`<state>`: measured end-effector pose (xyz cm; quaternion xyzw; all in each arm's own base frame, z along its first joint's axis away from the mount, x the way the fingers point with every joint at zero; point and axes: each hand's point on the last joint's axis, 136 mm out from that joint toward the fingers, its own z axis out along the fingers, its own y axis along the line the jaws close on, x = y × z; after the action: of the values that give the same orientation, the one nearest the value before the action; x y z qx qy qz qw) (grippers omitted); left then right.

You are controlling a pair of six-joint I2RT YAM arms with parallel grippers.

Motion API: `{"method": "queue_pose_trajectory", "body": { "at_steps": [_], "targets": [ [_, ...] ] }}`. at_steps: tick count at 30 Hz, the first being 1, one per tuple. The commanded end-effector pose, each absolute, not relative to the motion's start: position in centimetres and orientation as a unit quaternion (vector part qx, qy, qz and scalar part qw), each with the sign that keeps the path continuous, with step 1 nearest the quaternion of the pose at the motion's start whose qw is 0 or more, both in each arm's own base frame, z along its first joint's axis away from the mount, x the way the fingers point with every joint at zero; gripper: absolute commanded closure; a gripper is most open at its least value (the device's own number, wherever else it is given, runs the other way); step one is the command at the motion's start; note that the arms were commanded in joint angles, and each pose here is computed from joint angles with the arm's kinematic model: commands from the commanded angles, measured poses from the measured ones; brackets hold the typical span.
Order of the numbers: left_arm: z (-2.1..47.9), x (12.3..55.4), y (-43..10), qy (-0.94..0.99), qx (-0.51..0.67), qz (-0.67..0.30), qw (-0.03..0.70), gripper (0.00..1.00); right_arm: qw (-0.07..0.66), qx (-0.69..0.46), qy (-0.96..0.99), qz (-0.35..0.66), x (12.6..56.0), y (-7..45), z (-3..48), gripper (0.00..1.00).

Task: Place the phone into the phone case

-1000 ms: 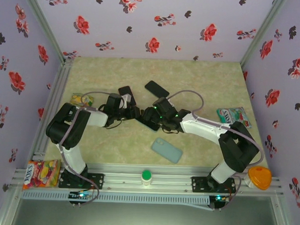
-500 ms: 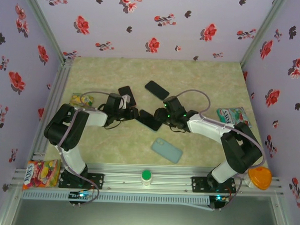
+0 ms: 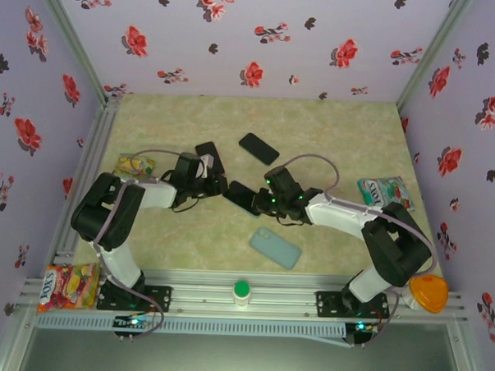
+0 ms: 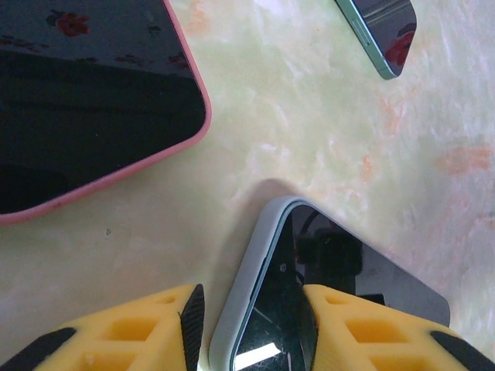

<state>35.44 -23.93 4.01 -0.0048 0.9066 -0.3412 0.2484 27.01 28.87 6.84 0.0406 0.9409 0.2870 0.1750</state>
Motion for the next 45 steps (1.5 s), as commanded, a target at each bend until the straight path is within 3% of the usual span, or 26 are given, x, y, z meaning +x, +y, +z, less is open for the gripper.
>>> {"method": "queue_pose_trajectory", "body": {
  "at_steps": [1, 11, 45],
  "targets": [
    [5.4, 36.1, -24.3, 0.902, 0.007, -0.340, 0.266, 0.59, 0.146, 0.021, 0.950, 0.275, 25.2, 29.3, 5.4, 0.87],
    [5.2, 36.2, -24.5, 0.903, 0.010, -0.339, 0.262, 0.59, 0.136, 0.031, 0.957, 0.255, 24.3, 28.3, 3.7, 0.96],
    [5.0, 36.0, -25.3, 0.904, 0.017, -0.341, 0.258, 0.59, 0.129, 0.045, 0.966, 0.218, 24.7, 26.9, 1.8, 0.97]
  ]
}}
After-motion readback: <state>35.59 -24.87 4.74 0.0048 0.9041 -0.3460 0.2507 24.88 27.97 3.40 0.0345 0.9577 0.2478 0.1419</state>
